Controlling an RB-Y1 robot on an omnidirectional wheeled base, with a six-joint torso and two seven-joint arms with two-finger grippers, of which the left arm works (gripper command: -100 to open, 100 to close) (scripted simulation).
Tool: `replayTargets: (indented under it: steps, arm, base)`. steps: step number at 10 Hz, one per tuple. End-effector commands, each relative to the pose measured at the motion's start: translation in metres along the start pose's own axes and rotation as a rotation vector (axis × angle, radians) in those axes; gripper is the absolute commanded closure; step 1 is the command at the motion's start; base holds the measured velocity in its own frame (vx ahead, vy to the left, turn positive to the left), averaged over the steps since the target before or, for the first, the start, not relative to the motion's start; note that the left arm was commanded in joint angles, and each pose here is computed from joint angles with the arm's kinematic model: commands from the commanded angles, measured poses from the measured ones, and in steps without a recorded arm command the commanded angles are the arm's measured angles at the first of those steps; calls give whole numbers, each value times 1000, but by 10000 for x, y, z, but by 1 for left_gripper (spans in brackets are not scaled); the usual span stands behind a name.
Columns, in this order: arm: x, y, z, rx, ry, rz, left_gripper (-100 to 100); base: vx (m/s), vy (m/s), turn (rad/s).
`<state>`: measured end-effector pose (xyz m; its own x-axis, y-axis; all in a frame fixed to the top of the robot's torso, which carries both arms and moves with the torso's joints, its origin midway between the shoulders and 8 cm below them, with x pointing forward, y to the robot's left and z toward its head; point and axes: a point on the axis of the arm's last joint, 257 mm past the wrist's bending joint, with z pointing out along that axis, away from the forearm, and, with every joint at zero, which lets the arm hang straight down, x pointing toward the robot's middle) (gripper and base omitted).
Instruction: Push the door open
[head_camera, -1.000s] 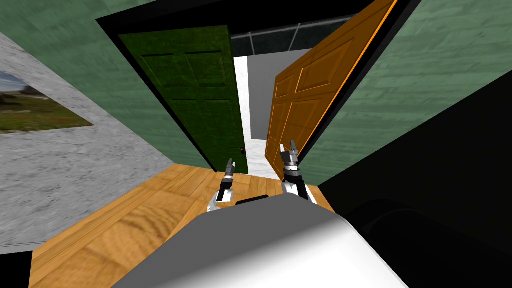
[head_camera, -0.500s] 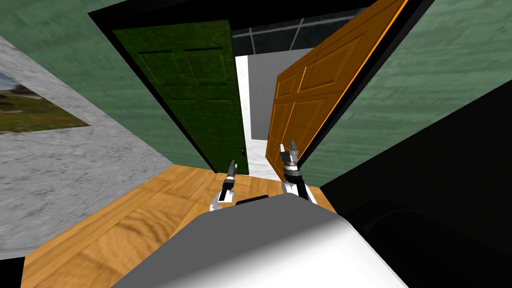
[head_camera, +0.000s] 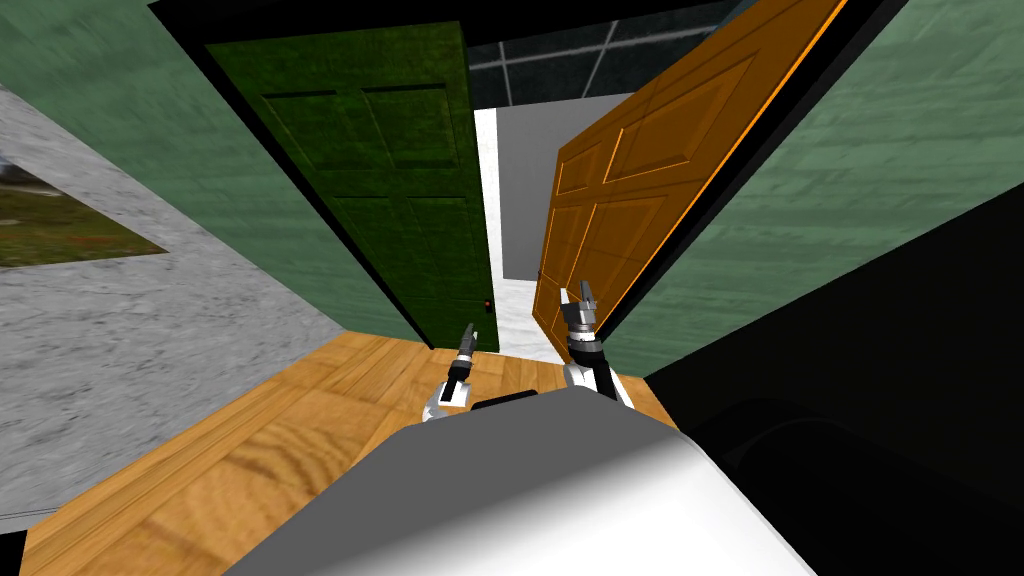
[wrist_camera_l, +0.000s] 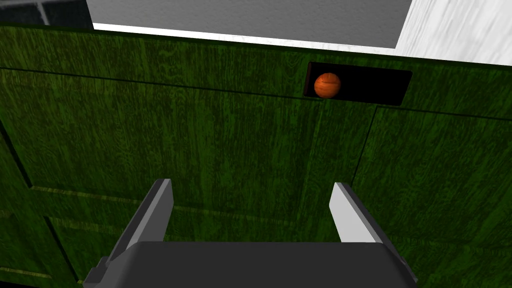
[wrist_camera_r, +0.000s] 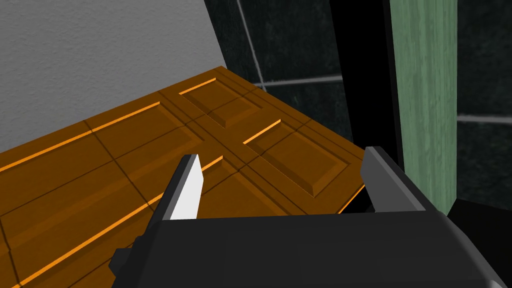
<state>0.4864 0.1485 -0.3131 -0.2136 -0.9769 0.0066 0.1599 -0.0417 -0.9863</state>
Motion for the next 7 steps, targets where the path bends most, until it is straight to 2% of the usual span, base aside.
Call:
replayTargets:
  steps: [1, 3, 7]
  arm:
    - [51, 109, -14, -20, 12, 0, -100]
    - [118, 281, -48, -56, 29, 0, -100]
    - [209, 487, -98, -101, 52, 0, -100]
  base:
    - [60, 29, -1]
    - [77, 44, -7]
    - [72, 32, -4]
